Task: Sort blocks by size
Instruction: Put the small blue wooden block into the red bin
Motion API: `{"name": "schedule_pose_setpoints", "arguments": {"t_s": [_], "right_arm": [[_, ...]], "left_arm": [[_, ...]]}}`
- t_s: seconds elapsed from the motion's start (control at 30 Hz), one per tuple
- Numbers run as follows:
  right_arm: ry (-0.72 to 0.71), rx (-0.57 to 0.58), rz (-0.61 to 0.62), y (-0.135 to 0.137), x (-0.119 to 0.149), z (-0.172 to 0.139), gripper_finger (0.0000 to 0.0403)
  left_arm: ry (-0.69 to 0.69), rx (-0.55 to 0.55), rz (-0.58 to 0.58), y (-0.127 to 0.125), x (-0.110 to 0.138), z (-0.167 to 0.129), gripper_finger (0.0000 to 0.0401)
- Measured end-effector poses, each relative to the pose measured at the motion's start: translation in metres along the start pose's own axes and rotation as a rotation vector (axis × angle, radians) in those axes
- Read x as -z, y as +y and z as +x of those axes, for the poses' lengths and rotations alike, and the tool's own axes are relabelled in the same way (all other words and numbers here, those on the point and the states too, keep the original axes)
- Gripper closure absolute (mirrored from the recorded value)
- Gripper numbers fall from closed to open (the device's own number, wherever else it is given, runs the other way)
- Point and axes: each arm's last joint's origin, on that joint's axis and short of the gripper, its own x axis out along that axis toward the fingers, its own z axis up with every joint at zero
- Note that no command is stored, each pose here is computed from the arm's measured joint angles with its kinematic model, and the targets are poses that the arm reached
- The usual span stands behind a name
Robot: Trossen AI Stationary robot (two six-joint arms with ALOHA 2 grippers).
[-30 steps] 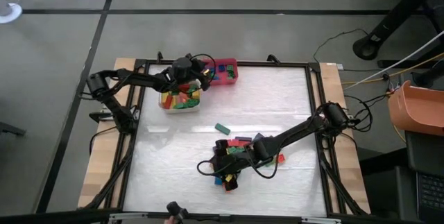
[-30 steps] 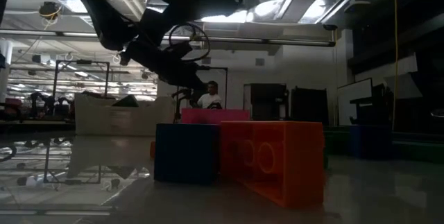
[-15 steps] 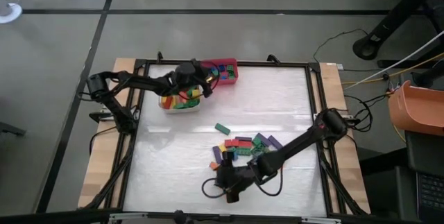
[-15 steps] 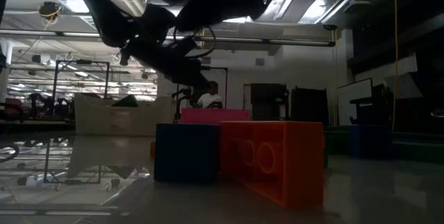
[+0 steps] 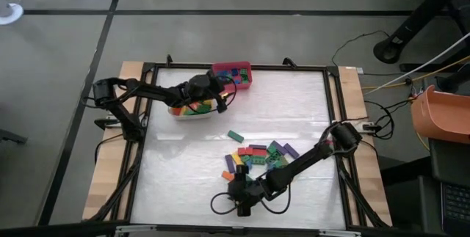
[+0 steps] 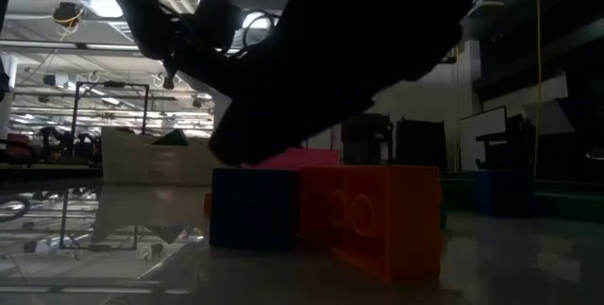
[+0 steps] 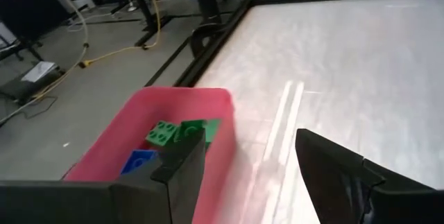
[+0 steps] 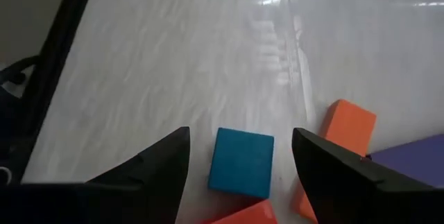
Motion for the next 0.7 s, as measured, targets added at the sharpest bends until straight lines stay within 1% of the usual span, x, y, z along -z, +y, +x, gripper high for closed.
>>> {"name": "schedule_pose_setpoints", "arguments": {"t_s": [0.13, 0.33, 0.4, 0.5, 0.7], "right_arm": [[0.016, 0.007, 0.004, 0.000, 0.005, 0.006, 0.0150], [0.039, 0.016, 0.062, -0.001, 0.011, 0.012, 0.0151], [0.038, 0.016, 0.067, -0.001, 0.011, 0.012, 0.0156], [0.035, 0.023, 0.067, -0.001, 0.011, 0.012, 0.0183], [0.030, 0.027, 0.069, -0.002, 0.010, 0.012, 0.0272]], "left_arm": [[-0.006, 0.021, 0.035, -0.007, -0.002, -0.001, 0.0192], [-0.015, 0.047, 0.076, -0.016, -0.004, -0.002, 0.0192], [-0.018, 0.054, 0.100, -0.019, -0.004, -0.003, 0.0192], [-0.023, 0.064, 0.116, -0.022, -0.005, -0.004, 0.0192], [-0.030, 0.087, 0.129, -0.031, -0.006, -0.005, 0.0192]]}}
